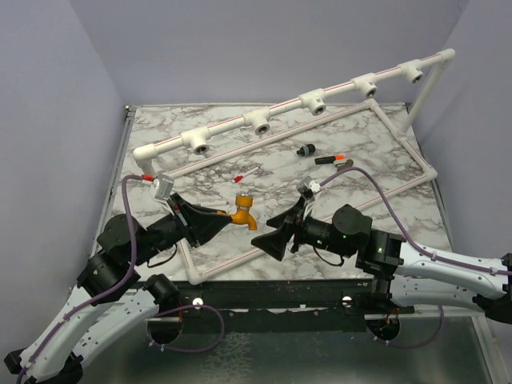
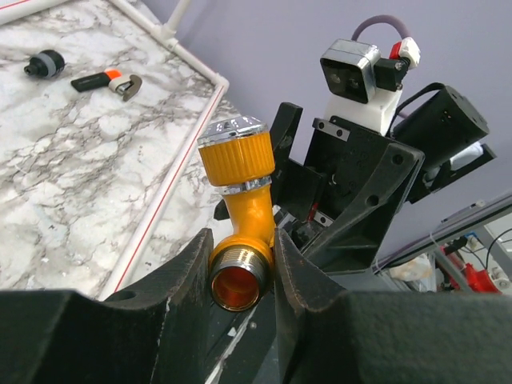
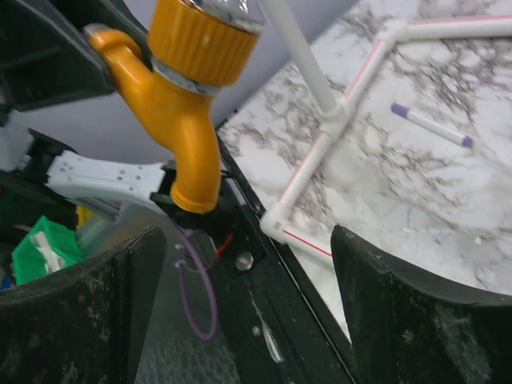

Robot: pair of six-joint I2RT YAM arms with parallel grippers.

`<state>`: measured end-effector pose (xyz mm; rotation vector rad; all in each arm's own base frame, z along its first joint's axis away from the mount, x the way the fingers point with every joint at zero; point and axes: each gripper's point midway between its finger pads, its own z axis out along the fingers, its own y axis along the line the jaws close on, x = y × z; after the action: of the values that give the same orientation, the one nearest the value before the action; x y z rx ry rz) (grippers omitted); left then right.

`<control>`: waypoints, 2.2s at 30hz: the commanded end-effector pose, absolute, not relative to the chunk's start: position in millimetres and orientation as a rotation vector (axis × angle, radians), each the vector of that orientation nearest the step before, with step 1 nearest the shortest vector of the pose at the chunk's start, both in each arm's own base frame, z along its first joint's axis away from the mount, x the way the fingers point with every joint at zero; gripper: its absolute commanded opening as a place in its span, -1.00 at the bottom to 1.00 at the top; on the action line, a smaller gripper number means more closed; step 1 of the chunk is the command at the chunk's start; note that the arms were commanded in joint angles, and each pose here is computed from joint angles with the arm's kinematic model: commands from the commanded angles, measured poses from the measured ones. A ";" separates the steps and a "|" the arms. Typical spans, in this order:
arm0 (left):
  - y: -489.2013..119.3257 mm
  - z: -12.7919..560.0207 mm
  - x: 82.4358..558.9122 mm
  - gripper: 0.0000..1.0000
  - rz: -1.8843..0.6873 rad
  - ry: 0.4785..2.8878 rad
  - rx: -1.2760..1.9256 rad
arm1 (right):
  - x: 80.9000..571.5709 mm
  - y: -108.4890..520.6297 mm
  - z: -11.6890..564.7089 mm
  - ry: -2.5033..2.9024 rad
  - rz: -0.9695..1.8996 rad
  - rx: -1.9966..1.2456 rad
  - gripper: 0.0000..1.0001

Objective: Install the water faucets

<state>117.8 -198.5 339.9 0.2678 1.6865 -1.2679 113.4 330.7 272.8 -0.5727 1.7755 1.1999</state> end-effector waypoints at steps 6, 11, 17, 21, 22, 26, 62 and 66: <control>-192.8 378.2 103.4 -1.00 -1.408 1.464 0.232 | 94.2 356.8 356.2 1.496 1.530 -0.528 0.62; -191.4 385.8 95.2 -1.00 -1.466 1.398 0.236 | 76.5 361.3 379.3 1.391 1.673 -0.562 0.49; -191.5 391.3 88.3 -1.00 -1.514 1.354 0.248 | 69.8 364.0 393.2 1.350 1.747 -0.558 0.32; -192.5 395.0 83.2 -1.00 -1.544 1.325 0.267 | 69.5 367.1 398.3 1.345 1.773 -0.545 0.17; -192.6 394.5 82.5 -1.00 -1.546 1.325 0.270 | 69.4 368.0 398.9 1.346 1.778 -0.543 0.15; -191.1 397.5 79.0 -1.00 -1.555 1.298 0.281 | 69.3 368.5 400.5 1.342 1.793 -0.531 0.03; -190.0 395.0 69.9 -1.00 -1.544 1.272 0.351 | 73.4 371.1 404.4 1.343 1.830 -0.468 -0.26; -190.2 394.1 69.4 -1.00 -1.540 1.273 0.359 | 74.1 370.0 405.4 1.341 1.829 -0.460 -0.21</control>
<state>75.6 -188.4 394.8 0.3094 1.2882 -1.5335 72.7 373.9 386.9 -0.4847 1.3998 1.8128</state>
